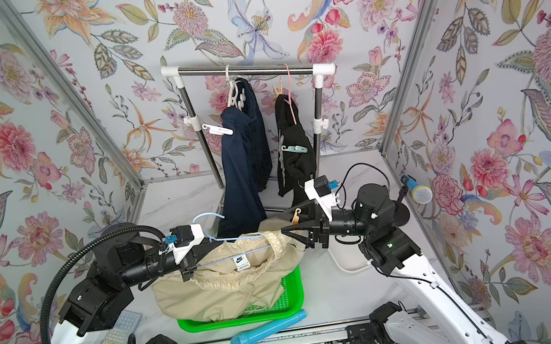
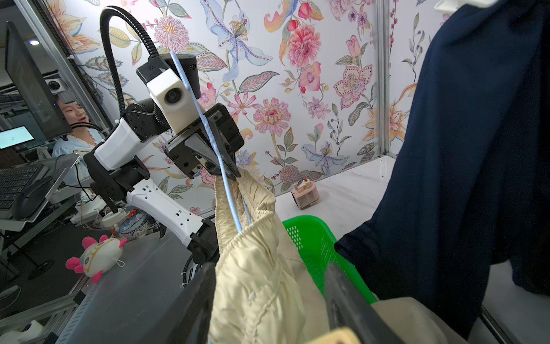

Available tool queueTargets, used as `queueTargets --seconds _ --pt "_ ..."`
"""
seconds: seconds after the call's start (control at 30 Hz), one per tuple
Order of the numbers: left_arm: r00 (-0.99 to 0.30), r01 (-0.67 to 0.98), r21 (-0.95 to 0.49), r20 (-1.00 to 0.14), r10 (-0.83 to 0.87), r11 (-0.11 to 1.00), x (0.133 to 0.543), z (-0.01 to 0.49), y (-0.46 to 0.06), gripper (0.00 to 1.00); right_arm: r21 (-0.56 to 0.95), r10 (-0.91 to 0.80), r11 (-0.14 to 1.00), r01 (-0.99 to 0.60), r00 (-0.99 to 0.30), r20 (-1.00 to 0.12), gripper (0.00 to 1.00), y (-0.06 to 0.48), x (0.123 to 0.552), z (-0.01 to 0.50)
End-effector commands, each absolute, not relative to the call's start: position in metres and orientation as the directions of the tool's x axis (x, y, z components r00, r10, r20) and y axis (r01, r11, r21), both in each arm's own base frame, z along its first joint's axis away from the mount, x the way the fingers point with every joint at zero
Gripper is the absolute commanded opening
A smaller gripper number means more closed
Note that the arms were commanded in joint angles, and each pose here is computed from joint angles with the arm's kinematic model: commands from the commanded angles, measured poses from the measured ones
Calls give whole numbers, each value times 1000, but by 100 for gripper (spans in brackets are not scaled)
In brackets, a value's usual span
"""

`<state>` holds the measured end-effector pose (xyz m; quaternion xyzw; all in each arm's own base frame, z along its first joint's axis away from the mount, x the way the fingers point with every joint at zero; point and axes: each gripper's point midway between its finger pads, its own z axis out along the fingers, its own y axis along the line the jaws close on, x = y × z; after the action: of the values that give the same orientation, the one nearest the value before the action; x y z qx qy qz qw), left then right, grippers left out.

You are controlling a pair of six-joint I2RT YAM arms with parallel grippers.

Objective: Remove the clothespins securing shorts to the hanger
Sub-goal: Remove the clothespin from the hanger.

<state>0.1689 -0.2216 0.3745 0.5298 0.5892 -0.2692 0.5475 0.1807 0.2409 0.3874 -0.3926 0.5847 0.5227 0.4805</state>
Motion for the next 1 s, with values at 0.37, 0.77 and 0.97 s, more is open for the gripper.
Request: queueTargets --seconds 0.37,0.77,0.97 --pt "202 923 276 -941 272 270 160 387 -224 0 231 53 119 -966 -226 -973 39 243 181 390" --pt "205 920 275 -945 257 280 162 391 -224 0 245 48 111 -963 -241 -969 30 244 184 386" --pt "201 919 273 -945 257 285 163 391 -225 0 242 52 110 -964 -237 -970 22 244 183 387"
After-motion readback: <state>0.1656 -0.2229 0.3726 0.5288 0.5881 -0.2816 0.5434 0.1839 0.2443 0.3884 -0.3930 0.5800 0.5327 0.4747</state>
